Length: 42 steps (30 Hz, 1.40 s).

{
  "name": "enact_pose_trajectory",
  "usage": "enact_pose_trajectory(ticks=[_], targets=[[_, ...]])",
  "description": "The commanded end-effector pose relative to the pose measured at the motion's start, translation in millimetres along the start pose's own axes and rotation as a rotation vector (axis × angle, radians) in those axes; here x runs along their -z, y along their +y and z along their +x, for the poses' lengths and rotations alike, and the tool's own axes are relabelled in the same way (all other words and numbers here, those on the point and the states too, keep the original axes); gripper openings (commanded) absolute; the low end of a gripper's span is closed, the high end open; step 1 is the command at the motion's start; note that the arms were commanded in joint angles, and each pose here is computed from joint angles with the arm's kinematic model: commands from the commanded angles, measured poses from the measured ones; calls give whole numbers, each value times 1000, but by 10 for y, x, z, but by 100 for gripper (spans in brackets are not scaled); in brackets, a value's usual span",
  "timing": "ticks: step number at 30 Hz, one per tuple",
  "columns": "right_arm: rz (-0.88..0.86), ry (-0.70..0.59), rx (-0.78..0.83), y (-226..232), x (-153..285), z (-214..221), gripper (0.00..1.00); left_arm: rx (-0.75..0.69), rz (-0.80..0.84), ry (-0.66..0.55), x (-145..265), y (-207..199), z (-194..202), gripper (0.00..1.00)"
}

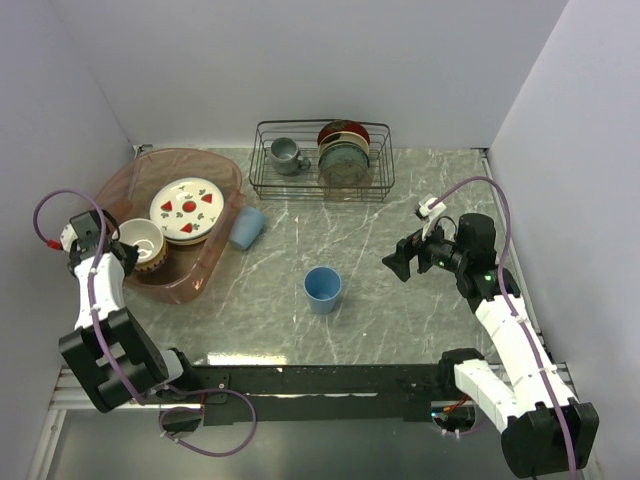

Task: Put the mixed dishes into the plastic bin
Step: Place the bowl in the plastic bin.

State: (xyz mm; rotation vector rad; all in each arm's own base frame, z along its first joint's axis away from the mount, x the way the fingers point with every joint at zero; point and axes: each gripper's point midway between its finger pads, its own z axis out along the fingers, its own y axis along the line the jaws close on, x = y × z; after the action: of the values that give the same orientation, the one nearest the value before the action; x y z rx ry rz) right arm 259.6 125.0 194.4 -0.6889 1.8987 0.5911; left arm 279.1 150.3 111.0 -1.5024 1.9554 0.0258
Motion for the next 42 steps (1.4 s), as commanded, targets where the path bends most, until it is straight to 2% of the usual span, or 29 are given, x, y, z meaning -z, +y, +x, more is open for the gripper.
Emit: enact_pose_trajectory(ticks=[1,3,4,6,7,10,13,16,26,32,36,42], targets=[[18,-39,38,-32,50,-161,100,28,86,-85,42,-284,-321,18],[17,-39,39,-28,49,-161,100,30,85,-79,18,-285,-314,25],[18,-38,38,-30,47,-154,100,28,88,-78,18,-293,-316,36],[18,-36,39,-31,47,-155,100,30,88,-76,14,-292,-322,45],[19,-36,38,-34,47,-154,100,29,89,-75,22,-297,-320,56],[20,-34,38,-40,42,-151,100,28,101,-81,80,-329,-357,77],[21,-31,38,-46,37,-141,100,26,127,-96,195,-385,-416,91],[24,-30,38,-53,34,-140,100,20,152,-109,331,-432,-456,99],[33,-15,36,-90,11,-105,100,21,268,-133,777,-499,-410,99],[36,-13,49,-99,13,-97,100,-44,395,-110,1049,-600,-257,99],[31,-23,75,-78,36,-112,100,-125,560,-79,1290,-795,-81,99],[-10,-33,113,2,49,-95,100,-293,805,65,1611,-1022,395,99]])
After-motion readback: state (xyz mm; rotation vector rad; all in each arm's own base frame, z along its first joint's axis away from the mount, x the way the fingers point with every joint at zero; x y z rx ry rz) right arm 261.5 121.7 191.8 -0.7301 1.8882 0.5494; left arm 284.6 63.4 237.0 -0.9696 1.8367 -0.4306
